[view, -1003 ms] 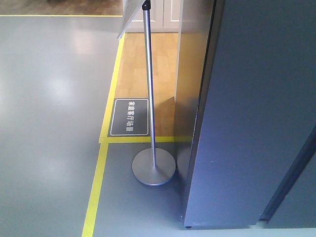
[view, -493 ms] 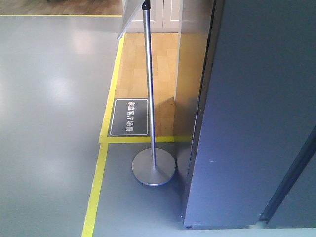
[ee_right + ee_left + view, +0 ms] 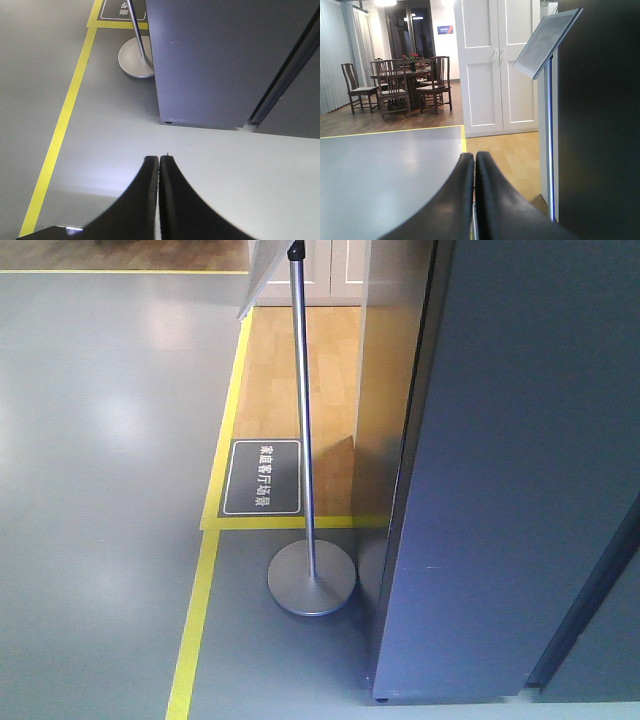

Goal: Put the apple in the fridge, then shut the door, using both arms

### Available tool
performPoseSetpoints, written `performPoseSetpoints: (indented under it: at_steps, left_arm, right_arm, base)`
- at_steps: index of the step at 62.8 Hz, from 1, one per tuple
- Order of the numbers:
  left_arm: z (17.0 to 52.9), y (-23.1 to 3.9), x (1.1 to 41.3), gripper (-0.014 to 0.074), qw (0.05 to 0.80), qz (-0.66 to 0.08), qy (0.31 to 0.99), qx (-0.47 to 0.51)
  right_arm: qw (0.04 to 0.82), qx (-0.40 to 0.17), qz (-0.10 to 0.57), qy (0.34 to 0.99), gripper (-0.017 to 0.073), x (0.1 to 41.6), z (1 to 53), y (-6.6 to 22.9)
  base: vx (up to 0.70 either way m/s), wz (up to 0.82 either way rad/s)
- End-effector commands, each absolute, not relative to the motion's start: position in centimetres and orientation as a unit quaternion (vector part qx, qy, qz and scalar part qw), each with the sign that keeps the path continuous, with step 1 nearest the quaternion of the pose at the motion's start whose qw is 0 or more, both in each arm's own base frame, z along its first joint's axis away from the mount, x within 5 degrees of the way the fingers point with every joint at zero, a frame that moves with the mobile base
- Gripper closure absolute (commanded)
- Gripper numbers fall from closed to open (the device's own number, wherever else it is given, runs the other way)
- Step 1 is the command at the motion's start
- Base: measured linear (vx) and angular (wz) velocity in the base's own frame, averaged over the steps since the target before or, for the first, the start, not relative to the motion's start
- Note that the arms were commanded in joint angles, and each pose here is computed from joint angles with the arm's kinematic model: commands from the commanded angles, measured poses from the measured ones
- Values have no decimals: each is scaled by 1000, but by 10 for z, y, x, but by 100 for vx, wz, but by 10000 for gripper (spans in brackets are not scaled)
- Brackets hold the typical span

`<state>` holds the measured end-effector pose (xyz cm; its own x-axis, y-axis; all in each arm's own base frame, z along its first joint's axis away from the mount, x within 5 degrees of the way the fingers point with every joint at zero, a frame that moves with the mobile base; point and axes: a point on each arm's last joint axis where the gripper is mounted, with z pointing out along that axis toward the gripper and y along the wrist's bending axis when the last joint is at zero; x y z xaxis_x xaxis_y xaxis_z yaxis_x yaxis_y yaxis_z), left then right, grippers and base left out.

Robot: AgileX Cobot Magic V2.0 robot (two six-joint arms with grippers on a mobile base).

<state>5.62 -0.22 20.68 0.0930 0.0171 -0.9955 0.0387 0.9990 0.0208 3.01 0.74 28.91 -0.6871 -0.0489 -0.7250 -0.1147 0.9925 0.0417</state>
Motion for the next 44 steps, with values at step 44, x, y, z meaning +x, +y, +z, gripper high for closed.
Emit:
performPoseSetpoints:
  at_steps: [44]
  left_arm:
    - [203, 0, 56, 600, 754, -5, 656, -8]
  right_arm:
    - [422, -43, 44, 905, 563, 34, 299, 8]
  base:
    - [0, 0]
